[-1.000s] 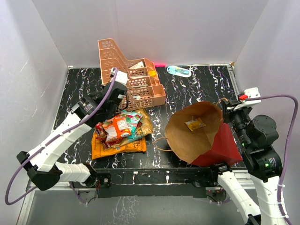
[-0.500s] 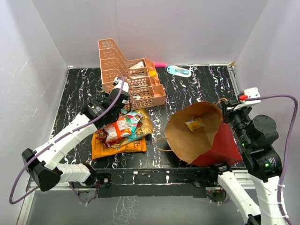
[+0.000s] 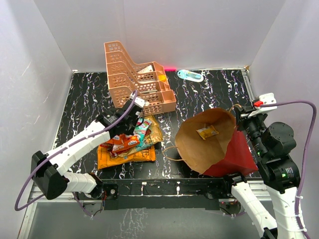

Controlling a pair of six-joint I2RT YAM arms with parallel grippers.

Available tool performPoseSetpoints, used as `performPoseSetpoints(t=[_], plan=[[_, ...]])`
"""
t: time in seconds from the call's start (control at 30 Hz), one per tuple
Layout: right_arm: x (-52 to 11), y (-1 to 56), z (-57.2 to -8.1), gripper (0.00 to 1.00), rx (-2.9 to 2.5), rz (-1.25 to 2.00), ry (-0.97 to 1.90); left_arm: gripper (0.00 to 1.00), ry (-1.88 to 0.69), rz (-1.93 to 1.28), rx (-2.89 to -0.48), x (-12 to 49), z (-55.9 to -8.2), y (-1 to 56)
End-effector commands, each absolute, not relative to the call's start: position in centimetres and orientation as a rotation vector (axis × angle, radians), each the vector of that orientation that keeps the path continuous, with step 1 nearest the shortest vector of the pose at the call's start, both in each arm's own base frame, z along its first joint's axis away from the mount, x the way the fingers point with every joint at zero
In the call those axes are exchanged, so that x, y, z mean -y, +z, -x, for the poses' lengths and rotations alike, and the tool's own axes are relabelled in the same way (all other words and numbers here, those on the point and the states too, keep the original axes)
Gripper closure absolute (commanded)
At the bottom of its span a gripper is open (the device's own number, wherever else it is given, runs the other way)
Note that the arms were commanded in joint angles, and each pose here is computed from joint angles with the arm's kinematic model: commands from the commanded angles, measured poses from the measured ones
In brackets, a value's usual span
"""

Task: Take the snacks out of the paper bag
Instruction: Place the snack at the center of the board, then take out the snack from the paper bag.

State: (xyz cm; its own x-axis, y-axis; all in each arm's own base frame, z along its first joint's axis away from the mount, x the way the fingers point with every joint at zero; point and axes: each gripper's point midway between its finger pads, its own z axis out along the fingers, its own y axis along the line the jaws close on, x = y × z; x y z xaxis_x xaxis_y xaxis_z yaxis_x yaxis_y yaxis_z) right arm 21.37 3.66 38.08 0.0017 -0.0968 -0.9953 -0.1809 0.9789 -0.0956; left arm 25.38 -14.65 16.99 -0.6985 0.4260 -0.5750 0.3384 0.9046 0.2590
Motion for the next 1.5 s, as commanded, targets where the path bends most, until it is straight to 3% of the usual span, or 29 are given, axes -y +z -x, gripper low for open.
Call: performPoseSetpoints(t=[0.0,0.2,0.43,0.73,0.9,1.13,1.23,1.4,1.47], plan=[[-3.9,41.0,-21.4,0.92,-1.466,0.200,0.092,1.00,-0.094,-0.552,-2.532,17.8,-22.8,14.3],[-3.9,40.8,-21.3,0.92,-1.470,0.195,0.097,1.00,-0.197,-0.510,-2.600,19.3,-21.9,12.2],[-3.7,40.5,-21.2,0.92,-1.478,0.200,0.081,1.00,-0.095,-0.425,-2.640,18.1,-22.1,12.2],[-3.7,40.6,-21.2,0.92,-1.476,0.206,0.078,0.62,-0.087,-0.387,-2.602,17.8,-22.5,14.6],[-4.0,40.3,-21.3,0.92,-1.486,0.221,0.089,0.52,-0.175,-0.413,-2.545,19.0,-23.0,17.5],[-5.6,39.7,-20.5,0.92,-1.465,0.332,0.139,0.45,-0.530,-0.506,-2.352,23.8,-23.0,23.0],[-7.1,39.5,-19.4,0.92,-1.425,0.433,0.191,0.37,-0.752,-0.639,-2.173,28.2,-21.4,25.7],[-9.2,38.4,-17.6,0.92,-1.388,0.560,0.283,0.38,-0.913,-0.883,-1.841,36.6,-15.9,27.5],[-9.8,38.2,-17.1,0.92,-1.375,0.583,0.321,0.44,-0.958,-0.938,-1.745,39.3,-14.2,26.3]])
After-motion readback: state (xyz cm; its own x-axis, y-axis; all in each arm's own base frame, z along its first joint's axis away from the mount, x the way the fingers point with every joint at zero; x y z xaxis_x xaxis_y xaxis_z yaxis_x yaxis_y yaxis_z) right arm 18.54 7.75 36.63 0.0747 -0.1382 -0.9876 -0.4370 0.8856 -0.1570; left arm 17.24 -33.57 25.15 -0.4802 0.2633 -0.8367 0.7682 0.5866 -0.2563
